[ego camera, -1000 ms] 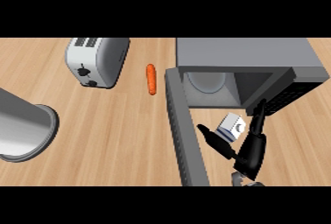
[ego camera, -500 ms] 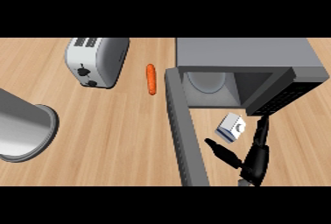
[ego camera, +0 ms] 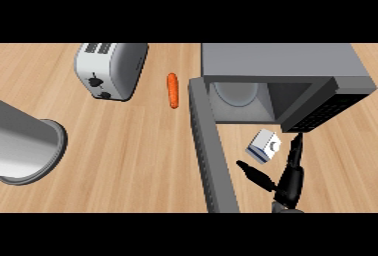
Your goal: Pick up the milk, place it into the microwave and close the microwave
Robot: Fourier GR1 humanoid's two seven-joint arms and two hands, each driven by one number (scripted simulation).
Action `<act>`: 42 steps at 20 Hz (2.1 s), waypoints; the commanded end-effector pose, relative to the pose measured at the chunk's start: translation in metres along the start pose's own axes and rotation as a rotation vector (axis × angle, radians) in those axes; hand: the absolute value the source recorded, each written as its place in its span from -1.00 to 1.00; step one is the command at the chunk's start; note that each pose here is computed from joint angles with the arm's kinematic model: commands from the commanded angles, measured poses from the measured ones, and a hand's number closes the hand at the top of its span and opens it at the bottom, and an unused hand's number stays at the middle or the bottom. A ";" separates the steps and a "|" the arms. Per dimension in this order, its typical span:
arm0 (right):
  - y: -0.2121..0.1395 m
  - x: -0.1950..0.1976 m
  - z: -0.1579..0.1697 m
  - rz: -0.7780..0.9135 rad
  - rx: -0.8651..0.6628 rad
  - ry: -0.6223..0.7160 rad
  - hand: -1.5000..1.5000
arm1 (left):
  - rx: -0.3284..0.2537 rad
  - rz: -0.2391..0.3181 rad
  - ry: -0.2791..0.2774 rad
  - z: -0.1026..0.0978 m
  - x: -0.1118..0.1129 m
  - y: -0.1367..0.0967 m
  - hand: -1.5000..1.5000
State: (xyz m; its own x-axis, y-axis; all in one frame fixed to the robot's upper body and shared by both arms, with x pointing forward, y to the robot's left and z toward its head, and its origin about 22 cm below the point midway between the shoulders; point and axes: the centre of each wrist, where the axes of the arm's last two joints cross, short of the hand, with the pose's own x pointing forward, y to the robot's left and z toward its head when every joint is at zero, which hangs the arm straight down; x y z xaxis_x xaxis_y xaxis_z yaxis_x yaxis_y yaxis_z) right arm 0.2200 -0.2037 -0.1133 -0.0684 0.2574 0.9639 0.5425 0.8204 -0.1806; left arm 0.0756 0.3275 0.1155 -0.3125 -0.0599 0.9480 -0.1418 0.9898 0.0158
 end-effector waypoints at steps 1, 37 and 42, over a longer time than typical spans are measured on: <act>-0.012 -0.015 -0.023 0.018 -0.010 0.016 -1.00 | -0.032 0.040 -0.080 -0.004 0.004 0.007 -1.00; -0.029 -0.017 -0.115 -0.332 0.775 -0.296 1.00 | -0.015 0.041 -0.061 0.013 0.014 0.011 -1.00; -0.008 0.014 -0.126 -0.255 0.760 -0.351 1.00 | -0.014 0.027 -0.058 0.019 0.017 0.020 -1.00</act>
State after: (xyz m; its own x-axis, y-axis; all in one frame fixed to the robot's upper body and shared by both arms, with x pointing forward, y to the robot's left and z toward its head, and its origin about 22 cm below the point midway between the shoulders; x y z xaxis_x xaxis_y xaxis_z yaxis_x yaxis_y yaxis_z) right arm 0.3102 -0.2742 -0.0908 -0.4051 0.0422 0.9133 -0.2067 0.9688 -0.1365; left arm 0.0620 0.3442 0.1136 -0.3270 -0.0487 0.9438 -0.1380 0.9904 0.0033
